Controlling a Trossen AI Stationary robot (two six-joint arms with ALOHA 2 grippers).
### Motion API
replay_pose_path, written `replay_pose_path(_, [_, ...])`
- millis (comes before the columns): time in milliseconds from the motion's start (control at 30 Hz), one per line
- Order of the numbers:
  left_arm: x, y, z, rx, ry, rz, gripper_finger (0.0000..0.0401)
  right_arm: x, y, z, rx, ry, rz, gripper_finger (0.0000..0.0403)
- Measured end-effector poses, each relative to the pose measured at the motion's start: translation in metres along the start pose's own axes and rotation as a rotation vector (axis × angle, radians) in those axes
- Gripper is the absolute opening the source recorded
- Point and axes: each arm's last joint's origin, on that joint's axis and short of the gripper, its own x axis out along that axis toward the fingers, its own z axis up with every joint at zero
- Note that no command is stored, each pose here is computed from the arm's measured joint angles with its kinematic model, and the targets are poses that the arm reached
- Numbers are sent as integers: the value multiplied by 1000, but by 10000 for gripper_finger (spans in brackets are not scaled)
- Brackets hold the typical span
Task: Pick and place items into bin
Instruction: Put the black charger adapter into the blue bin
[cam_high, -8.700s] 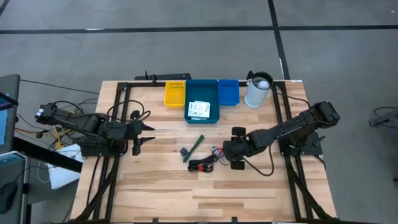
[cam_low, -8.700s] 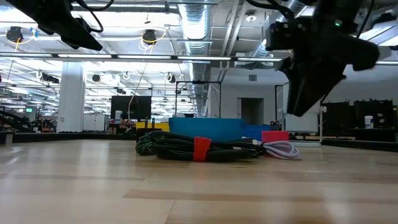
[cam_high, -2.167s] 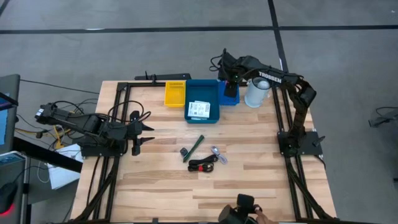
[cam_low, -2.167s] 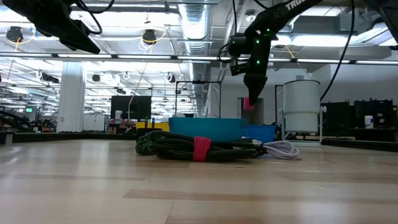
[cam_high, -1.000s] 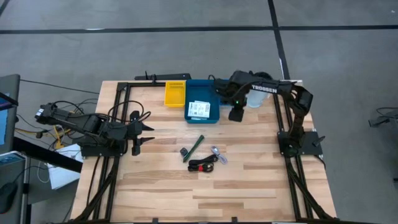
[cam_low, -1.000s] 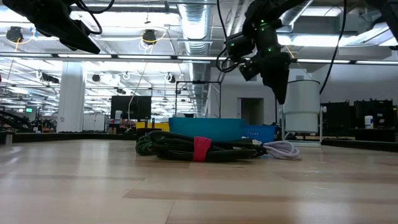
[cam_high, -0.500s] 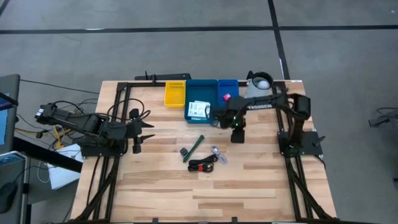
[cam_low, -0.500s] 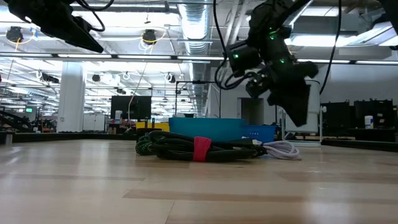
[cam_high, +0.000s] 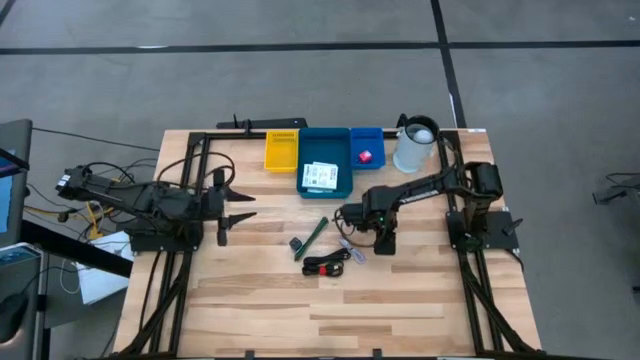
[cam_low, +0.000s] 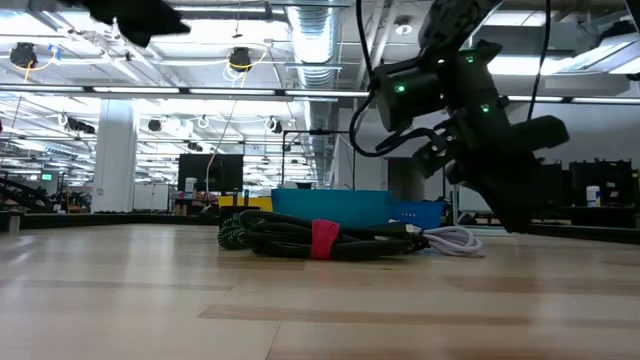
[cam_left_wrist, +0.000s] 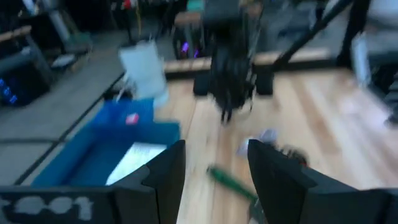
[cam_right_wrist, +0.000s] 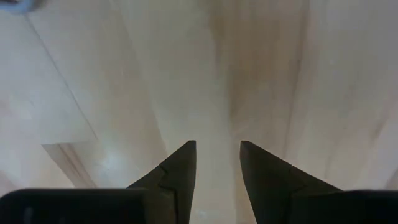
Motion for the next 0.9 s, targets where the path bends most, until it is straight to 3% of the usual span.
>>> replay_pose_path(133, [5, 1, 11, -7, -96, 47, 165, 5, 12, -4, 19, 20, -62, 118])
replay_pose_path(267, [14, 4, 22, -30, -87, 108, 165, 6, 24, -7, 15, 22, -92, 118])
replay_pose_path(600, [73, 2, 28, 76, 304, 131, 165, 8, 44, -8, 20, -37, -231, 118])
replay_pose_path(900, [120, -15, 7, 131, 606, -77, 169, 10, 55, -7, 60, -97, -256, 118])
